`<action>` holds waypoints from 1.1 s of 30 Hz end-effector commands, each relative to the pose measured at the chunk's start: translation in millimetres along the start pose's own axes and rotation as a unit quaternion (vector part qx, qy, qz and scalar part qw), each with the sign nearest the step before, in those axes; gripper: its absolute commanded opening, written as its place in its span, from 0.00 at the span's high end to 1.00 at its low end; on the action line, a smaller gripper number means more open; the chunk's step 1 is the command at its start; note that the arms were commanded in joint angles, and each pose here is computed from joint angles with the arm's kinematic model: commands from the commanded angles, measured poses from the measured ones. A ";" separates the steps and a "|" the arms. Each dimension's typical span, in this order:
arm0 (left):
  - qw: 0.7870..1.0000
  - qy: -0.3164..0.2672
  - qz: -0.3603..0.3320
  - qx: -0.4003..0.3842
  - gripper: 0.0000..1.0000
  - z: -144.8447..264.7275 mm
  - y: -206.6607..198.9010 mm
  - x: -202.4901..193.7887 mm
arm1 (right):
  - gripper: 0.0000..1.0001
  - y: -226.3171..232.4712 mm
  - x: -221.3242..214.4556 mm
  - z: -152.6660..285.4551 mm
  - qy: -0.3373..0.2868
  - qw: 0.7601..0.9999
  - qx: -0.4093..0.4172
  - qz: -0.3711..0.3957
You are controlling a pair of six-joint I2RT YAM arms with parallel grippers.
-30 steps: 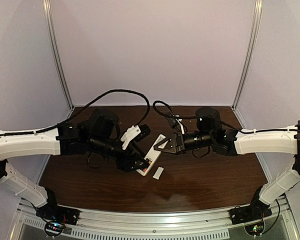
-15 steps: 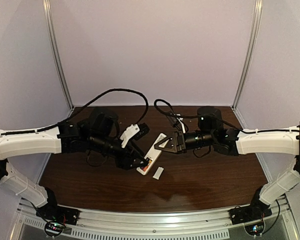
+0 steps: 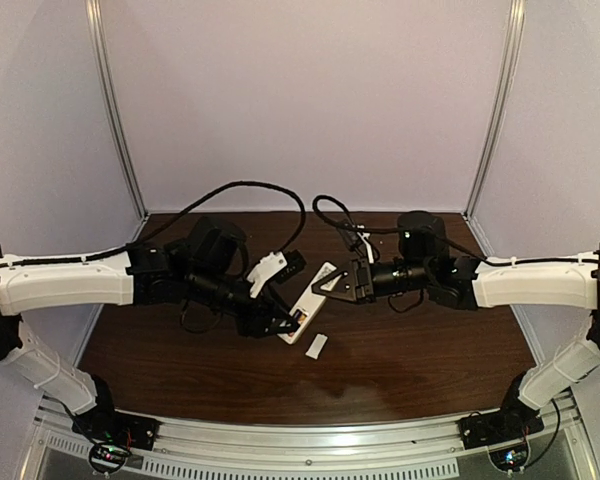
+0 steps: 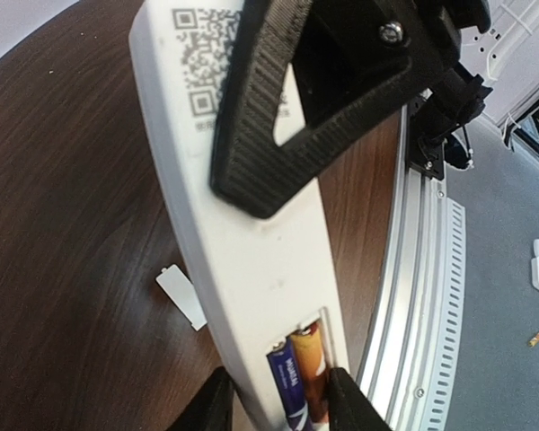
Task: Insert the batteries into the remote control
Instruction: Load the battery into the battery compartment, then pick up the battery cover from the center of the board.
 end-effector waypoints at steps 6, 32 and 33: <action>0.998 -0.053 -0.007 0.039 0.30 17.5 13.9 24.9 | 1.00 -10.3 15.2 22.1 -0.039 0.999 -0.014 -0.005; 0.966 0.111 0.160 0.169 0.34 -89.4 56.6 -79.7 | 1.00 -92.2 23.1 135.8 -0.133 0.972 -0.185 -0.047; 0.966 0.113 0.158 0.168 0.34 -93.0 55.6 -79.8 | 1.00 -92.1 23.1 136.0 -0.133 0.972 -0.185 -0.047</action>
Point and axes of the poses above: each gripper's point midway between its finger pads, its own z axis back along the fingers, its own y axis along the line the jaws close on, x = y × z, the point moved 2 cm from there along z, back along the fingers, and after that the axes turned 3 degrees about z, right-handed, at the moved point
